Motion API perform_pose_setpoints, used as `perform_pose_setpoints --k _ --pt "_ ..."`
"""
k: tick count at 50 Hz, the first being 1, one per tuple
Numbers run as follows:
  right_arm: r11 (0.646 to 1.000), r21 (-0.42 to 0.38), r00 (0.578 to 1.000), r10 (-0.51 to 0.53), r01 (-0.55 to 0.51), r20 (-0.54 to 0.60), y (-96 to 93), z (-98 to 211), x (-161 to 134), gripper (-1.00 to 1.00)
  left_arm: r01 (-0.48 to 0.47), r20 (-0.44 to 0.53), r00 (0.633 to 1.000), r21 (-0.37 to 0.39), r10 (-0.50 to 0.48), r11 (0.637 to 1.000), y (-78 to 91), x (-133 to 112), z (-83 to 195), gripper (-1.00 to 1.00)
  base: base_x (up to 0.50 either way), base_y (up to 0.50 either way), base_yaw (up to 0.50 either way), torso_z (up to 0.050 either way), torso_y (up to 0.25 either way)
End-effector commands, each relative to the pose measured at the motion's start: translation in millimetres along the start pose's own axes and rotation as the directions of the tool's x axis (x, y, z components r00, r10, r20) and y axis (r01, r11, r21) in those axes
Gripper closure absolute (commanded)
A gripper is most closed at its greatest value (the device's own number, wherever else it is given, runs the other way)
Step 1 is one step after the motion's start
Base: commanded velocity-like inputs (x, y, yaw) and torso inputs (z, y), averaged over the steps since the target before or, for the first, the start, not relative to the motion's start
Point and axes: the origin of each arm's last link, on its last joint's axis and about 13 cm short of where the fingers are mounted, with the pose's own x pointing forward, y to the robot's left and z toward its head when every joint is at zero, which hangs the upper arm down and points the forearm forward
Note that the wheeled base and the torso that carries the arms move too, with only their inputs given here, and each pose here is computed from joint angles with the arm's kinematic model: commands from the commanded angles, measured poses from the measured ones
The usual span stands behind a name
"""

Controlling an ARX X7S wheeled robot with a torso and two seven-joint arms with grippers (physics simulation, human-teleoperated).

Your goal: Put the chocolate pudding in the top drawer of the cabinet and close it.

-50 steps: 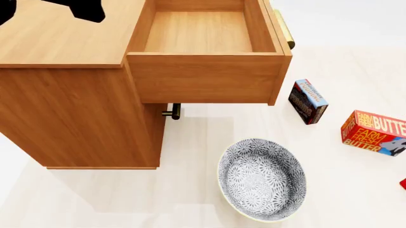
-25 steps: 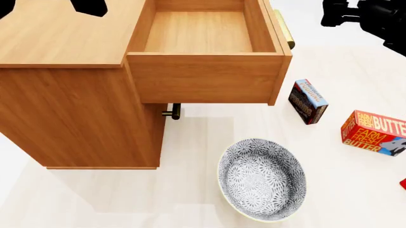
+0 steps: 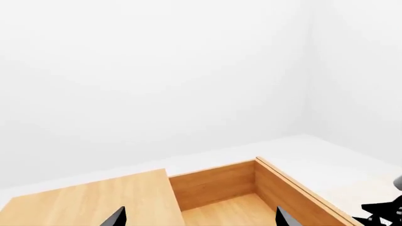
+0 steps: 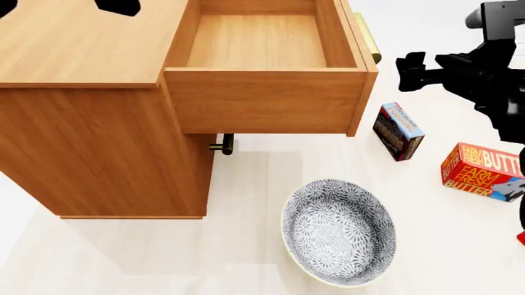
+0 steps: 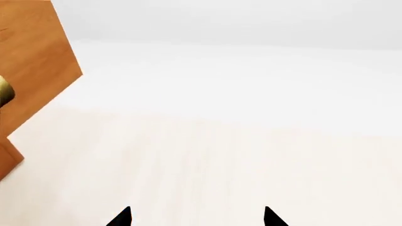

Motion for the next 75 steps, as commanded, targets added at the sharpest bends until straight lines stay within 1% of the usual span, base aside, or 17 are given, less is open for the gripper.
perform_pose_setpoints --k 1,10,17,21,29,34,39,52,59,68,75 --pt "0.995 -0.087 0.998 0.038 -0.043 -0.057 -2.0 -10 1 -1.0 0.001 -0.003 1.0 -0.001 -0.001 1.0 -1.4 0 -1 -1.0 0.0 0.0 0.0 0.0 0.0" --pt "0.992 -0.097 0.993 0.07 -0.08 -0.097 1.4 -13 3 -1.0 0.0 -0.006 1.0 0.002 0.0 1.0 -2.2 0 0 -1.0 0.0 0.0 0.0 0.0 0.0" --pt "0.991 -0.091 0.986 0.087 -0.1 -0.139 2.5 -20 4 -1.0 0.002 -0.005 1.0 0.005 -0.002 1.0 -2.7 1 0 -1.0 0.0 0.0 0.0 0.0 0.0" --pt "0.992 -0.071 0.979 0.093 -0.107 -0.18 3.6 -22 3 -1.0 0.004 -0.005 1.0 0.009 -0.004 1.0 -3.4 2 2 -1.0 0.0 0.0 0.0 0.0 0.0" --pt "0.993 -0.08 0.97 0.065 -0.086 -0.236 9.4 -32 7 -1.0 0.009 -0.004 1.0 0.011 -0.009 1.0 -4.4 2 2 -1.0 0.0 0.0 0.0 0.0 0.0" --pt "0.994 -0.081 0.966 0.053 -0.076 -0.252 12.3 -38 9 -1.0 0.007 -0.006 1.0 0.012 -0.007 1.0 -4.2 1 2 -1.0 0.0 0.0 0.0 0.0 0.0" --pt "0.993 -0.1 0.965 0.028 -0.055 -0.259 13.3 -41 10 -1.0 0.005 -0.008 1.0 0.011 -0.005 1.0 -4.0 1 1 -1.0 0.0 0.0 0.0 0.0 0.0" --pt "0.988 -0.153 0.968 -0.016 -0.023 -0.25 11.1 -45 10 -1.0 0.009 -0.014 1.0 0.006 -0.009 1.0 -3.9 5 -1 -1.0 0.0 0.0 0.0 0.0 0.0" --pt "0.988 -0.153 0.966 -0.029 -0.011 -0.256 9.3 -52 9 -1.0 0.011 -0.019 1.0 0.005 -0.01 1.0 -3.8 8 -2 -1.0 0.0 0.0 0.0 0.0 0.0" --pt "0.985 -0.171 0.954 -0.039 -0.013 -0.296 9.2 -65 9 -1.0 0.014 -0.029 0.999 0.004 -0.014 1.0 -4.1 13 -5 -1.0 0.0 0.0 0.0 0.0 0.0" --pt "0.983 -0.181 0.944 -0.071 0.012 -0.324 7.6 -73 8 -1.0 0.013 -0.035 0.999 0.006 -0.013 1.0 -4.3 15 -5 -1.0 0.0 0.0 0.0 0.0 0.0"
